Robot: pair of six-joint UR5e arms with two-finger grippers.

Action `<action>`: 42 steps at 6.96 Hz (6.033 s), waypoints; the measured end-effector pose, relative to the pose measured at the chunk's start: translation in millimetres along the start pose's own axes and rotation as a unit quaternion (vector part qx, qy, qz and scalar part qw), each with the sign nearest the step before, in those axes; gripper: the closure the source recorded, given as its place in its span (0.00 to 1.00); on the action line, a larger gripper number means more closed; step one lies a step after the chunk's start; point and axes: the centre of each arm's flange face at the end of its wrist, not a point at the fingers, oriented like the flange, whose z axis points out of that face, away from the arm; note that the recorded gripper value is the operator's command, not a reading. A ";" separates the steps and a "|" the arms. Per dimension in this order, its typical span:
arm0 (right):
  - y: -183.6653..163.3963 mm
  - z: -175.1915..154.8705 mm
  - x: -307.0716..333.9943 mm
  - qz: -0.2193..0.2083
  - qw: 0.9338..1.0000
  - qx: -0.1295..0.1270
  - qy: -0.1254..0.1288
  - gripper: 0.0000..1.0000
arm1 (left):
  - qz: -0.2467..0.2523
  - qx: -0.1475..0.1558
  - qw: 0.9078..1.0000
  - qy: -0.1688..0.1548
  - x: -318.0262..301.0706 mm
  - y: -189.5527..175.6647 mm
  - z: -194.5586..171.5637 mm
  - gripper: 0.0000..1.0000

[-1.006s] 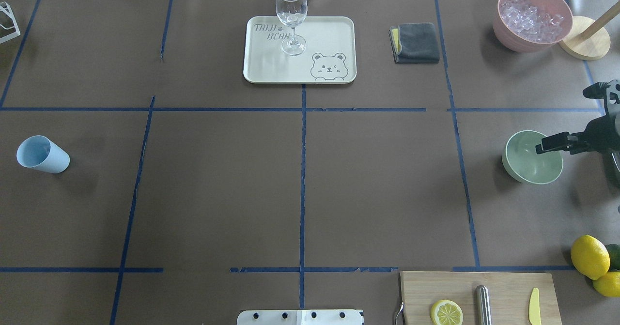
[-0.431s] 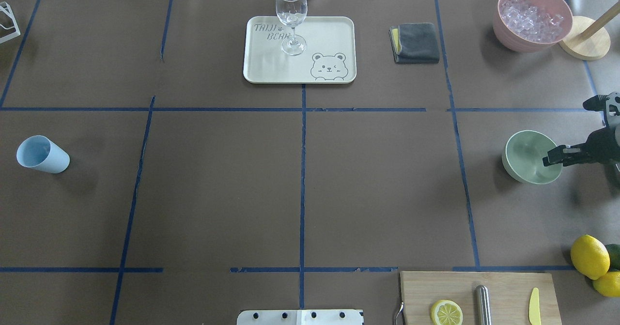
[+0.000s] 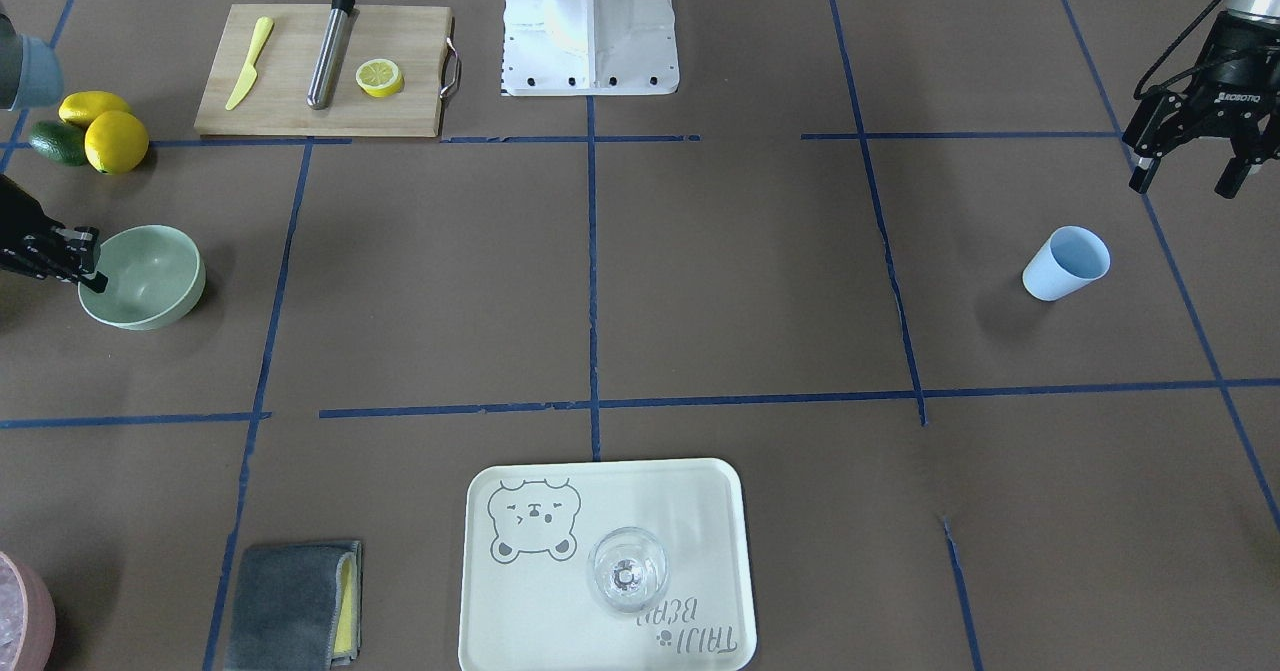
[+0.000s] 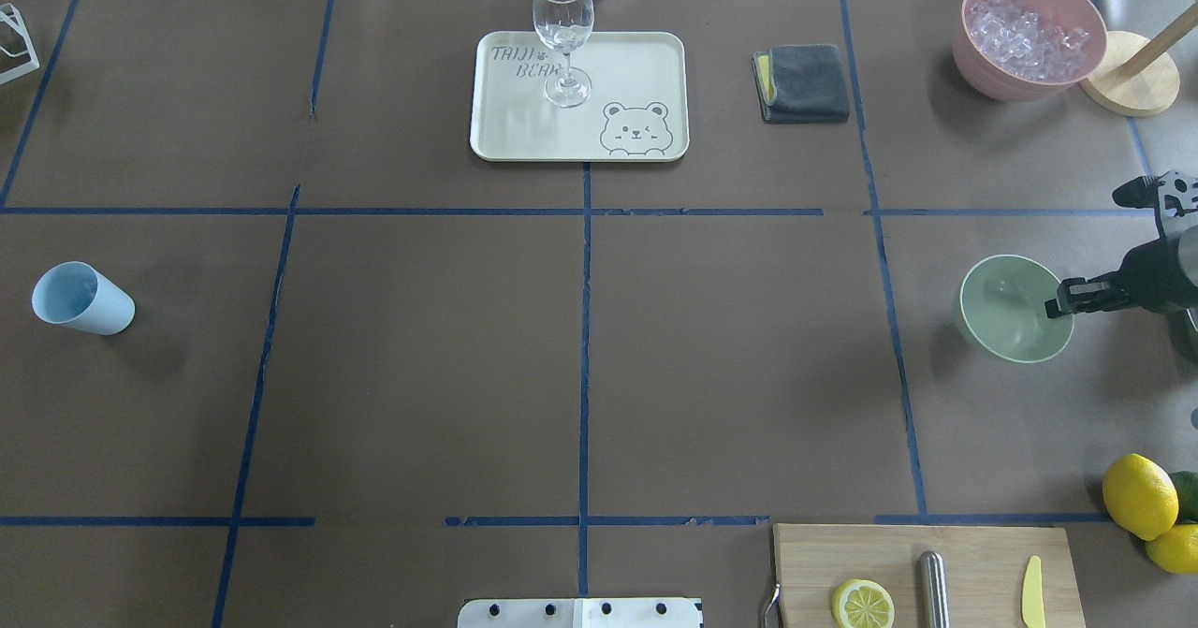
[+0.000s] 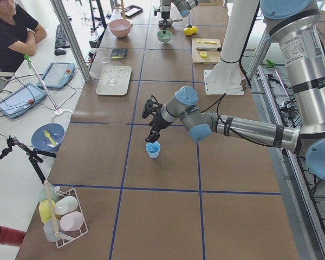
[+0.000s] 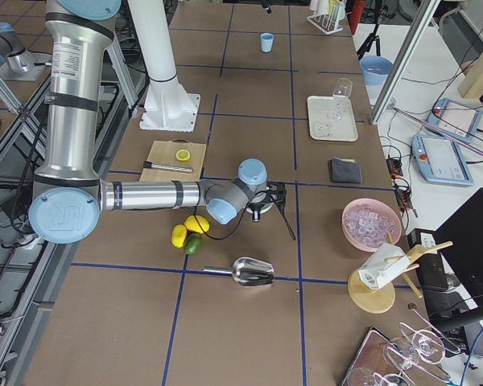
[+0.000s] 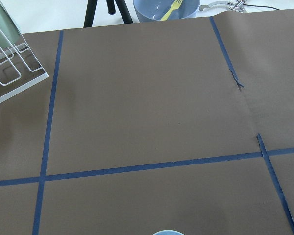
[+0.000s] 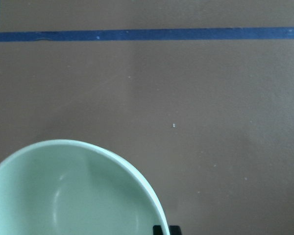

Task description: Pour ice into bowl

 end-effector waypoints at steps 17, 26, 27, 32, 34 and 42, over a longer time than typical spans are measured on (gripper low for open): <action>-26.8 10.6 -517.5 0.132 0.990 -0.025 -0.041 1.00 | -0.066 0.244 0.963 -0.096 62.5 171.6 187.0 0.02; -20.2 116.7 -653.6 0.102 0.994 -0.003 0.024 1.00 | -0.009 0.298 0.953 -0.062 114.1 84.8 126.6 1.00; -18.4 132.3 -667.0 0.096 0.995 0.002 0.028 1.00 | -0.012 0.303 0.951 -0.058 117.0 78.9 120.2 1.00; -38.5 102.9 -674.3 0.101 0.995 0.016 -0.014 0.00 | 0.094 0.299 0.945 -0.087 132.1 70.5 121.0 1.00; -44.7 62.7 -619.5 0.111 0.994 0.013 -0.019 0.00 | 0.123 0.293 0.943 -0.095 186.1 58.4 134.3 1.00; -37.5 26.7 -487.8 0.096 0.995 0.015 -0.012 0.00 | 0.454 0.291 0.797 -0.272 314.3 105.3 126.0 1.00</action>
